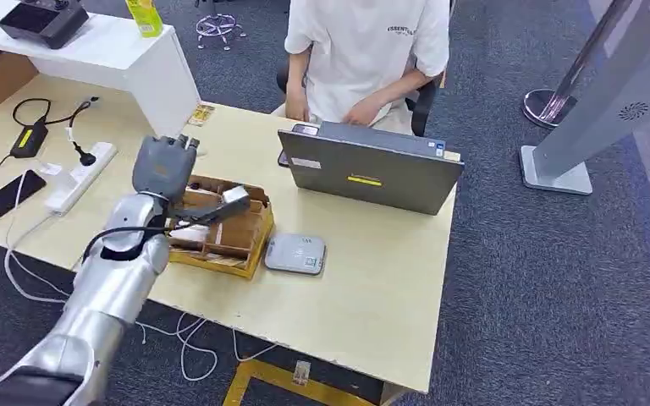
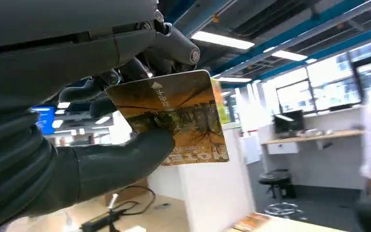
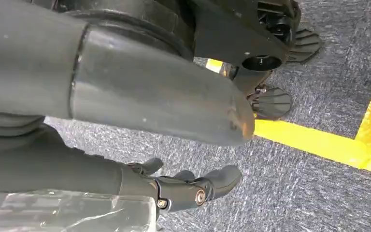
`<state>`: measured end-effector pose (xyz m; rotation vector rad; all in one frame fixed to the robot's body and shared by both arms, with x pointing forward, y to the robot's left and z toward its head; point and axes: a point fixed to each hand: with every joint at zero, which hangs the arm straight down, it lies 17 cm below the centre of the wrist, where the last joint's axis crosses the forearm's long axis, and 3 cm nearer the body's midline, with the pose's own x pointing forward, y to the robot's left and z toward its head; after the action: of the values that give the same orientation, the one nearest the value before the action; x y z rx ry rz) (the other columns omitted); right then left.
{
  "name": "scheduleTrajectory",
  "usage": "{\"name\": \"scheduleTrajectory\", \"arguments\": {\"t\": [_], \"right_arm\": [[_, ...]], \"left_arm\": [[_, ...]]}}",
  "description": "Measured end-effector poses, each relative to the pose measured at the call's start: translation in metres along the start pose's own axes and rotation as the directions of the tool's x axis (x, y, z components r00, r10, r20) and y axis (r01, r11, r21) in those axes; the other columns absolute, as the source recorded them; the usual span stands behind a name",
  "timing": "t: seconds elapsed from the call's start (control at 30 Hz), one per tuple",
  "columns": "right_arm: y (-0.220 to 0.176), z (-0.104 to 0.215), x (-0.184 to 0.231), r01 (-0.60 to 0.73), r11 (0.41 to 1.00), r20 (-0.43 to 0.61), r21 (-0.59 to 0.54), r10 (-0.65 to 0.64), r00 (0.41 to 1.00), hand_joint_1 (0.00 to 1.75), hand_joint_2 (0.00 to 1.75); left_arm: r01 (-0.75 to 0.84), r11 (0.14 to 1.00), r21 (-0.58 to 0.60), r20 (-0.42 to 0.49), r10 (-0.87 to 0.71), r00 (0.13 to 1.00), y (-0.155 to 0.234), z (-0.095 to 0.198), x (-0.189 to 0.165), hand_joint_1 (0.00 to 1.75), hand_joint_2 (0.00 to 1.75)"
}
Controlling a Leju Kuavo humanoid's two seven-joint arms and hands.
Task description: Pass the card to the sensor for recognition and then transmit it.
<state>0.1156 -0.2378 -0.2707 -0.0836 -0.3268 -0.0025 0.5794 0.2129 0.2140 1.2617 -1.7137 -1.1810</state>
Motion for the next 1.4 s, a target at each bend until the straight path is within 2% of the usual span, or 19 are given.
{"name": "scheduleTrajectory", "arguments": {"t": [0.13, 0.27, 0.57, 0.9, 1.13, 1.4], "right_arm": [[-0.001, 0.0, 0.0, 0.001, 1.0, 0.003, -0.004, -0.001, 1.0, 0.0, 0.0], [-0.001, 0.0, 0.0, 0.0, 1.0, 0.007, -0.004, 0.0, 1.0, 0.0, 0.0], [-0.001, 0.0, -0.002, -0.004, 1.0, -0.002, -0.003, 0.004, 1.0, 0.0, 0.0], [0.001, 0.0, -0.003, -0.043, 0.999, -0.006, 0.005, 0.043, 0.999, 0.0, 0.0], [0.002, 0.0, -0.004, -0.05, 0.999, -0.01, 0.007, 0.05, 0.999, 0.0, 0.0], [0.004, 0.001, -0.005, -0.071, 0.997, -0.014, 0.014, 0.071, 0.997, 0.0, 0.0]], "left_arm": [[-0.029, 0.999, 0.017, 0.072, 0.027, 0.997, 0.006, 0.011, 0.048, 1.75, 1.75], [-0.04, 0.999, 0.032, 0.103, 0.036, 0.994, 0.013, 0.015, 0.069, 1.75, 1.75], [-0.043, 0.998, 0.045, 0.108, 0.038, 0.993, 0.009, 0.017, 0.079, 1.75, 1.75], [-0.003, 0.998, -0.063, 0.096, 0.009, 0.995, -0.04, 0.018, 0.083, 1.75, 1.75], [0.001, 0.994, -0.109, 0.092, 0.009, 0.996, -0.057, 0.019, 0.086, 1.75, 1.75], [-0.002, 0.992, -0.129, 0.127, 0.018, 0.992, -0.072, 0.026, 0.112, 1.75, 1.75]]}}
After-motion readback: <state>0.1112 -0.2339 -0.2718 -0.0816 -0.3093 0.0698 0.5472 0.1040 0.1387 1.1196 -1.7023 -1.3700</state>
